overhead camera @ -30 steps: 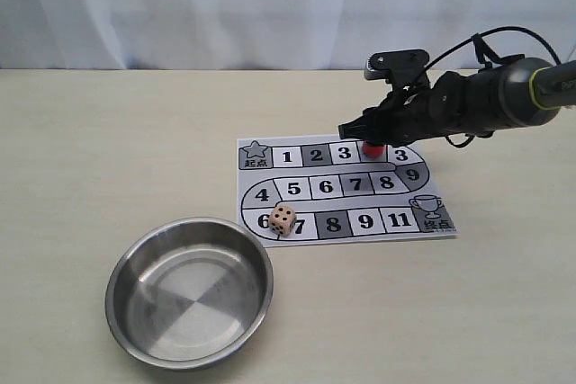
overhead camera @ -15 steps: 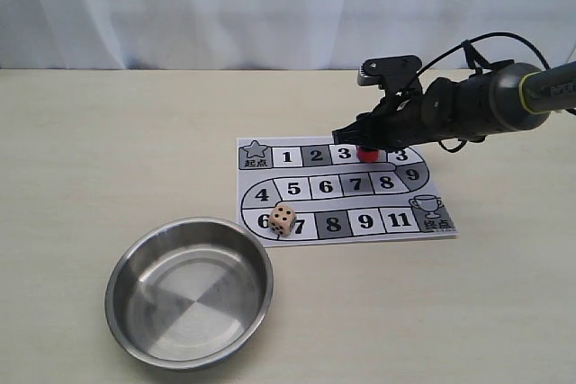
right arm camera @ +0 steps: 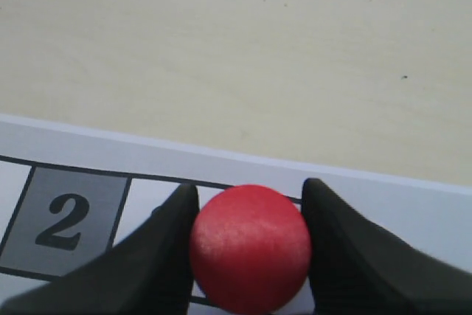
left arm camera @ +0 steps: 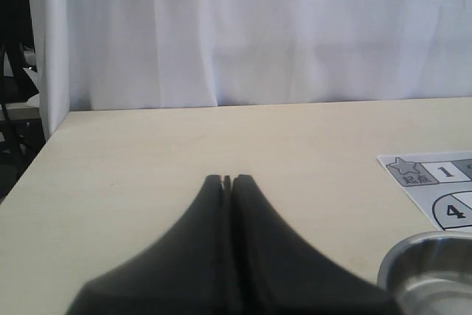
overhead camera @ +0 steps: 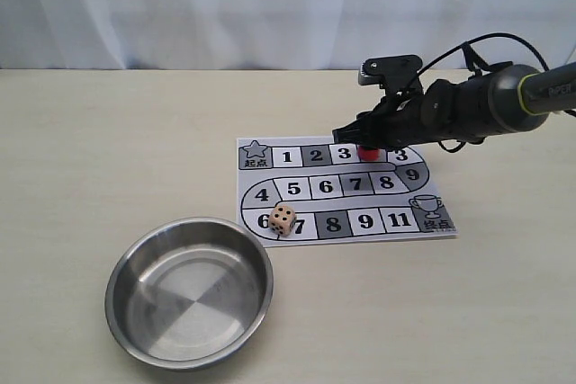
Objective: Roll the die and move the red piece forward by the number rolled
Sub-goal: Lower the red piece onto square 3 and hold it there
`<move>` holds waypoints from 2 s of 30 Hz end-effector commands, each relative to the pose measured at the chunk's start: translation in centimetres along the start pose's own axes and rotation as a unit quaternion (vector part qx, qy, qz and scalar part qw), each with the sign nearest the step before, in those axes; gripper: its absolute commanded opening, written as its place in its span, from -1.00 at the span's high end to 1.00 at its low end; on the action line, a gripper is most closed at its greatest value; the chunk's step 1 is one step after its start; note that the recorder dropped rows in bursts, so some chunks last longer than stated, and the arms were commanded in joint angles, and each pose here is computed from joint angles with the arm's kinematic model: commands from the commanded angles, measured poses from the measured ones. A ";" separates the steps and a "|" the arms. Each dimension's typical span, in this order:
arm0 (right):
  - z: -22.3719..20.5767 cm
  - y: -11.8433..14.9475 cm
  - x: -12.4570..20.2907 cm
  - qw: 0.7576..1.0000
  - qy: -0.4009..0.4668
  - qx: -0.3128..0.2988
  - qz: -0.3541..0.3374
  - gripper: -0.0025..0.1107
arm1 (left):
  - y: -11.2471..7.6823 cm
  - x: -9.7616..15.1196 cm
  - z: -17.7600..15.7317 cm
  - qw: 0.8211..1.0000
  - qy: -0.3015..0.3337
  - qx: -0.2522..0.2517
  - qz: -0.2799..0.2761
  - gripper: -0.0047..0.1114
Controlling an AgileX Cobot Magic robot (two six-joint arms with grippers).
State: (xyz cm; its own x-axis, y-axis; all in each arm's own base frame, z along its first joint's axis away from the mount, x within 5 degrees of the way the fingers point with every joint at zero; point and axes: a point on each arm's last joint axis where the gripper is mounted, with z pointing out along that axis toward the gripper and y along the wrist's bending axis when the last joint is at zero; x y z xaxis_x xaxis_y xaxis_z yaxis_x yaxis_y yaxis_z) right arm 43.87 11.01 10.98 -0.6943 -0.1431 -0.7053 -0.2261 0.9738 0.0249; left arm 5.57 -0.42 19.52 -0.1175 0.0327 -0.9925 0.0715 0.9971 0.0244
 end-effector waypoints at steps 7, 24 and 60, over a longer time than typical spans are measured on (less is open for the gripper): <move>0.1 0.0 0.0 1.000 -0.004 0.002 0.000 0.45 | 0.0 0.0 0.0 1.000 -0.005 0.001 -0.001 0.92; 0.1 -0.1 -0.1 1.000 -0.010 0.004 -0.001 0.45 | 0.0 0.0 0.0 1.000 -0.005 0.001 -0.001 0.92; -0.4 0.0 -0.6 1.000 -0.015 0.003 -0.001 -0.24 | 0.0 0.0 0.0 1.000 -0.005 0.001 -0.001 0.92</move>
State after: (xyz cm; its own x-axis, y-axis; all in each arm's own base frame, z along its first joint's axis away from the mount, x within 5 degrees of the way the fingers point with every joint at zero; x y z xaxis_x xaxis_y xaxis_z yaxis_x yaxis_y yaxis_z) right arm 43.93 10.99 11.04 -0.6879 -0.1415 -0.7119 -0.2241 0.9743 0.0229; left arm 5.57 -0.42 19.52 -0.1175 0.0327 -0.9925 0.0715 0.9971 0.0244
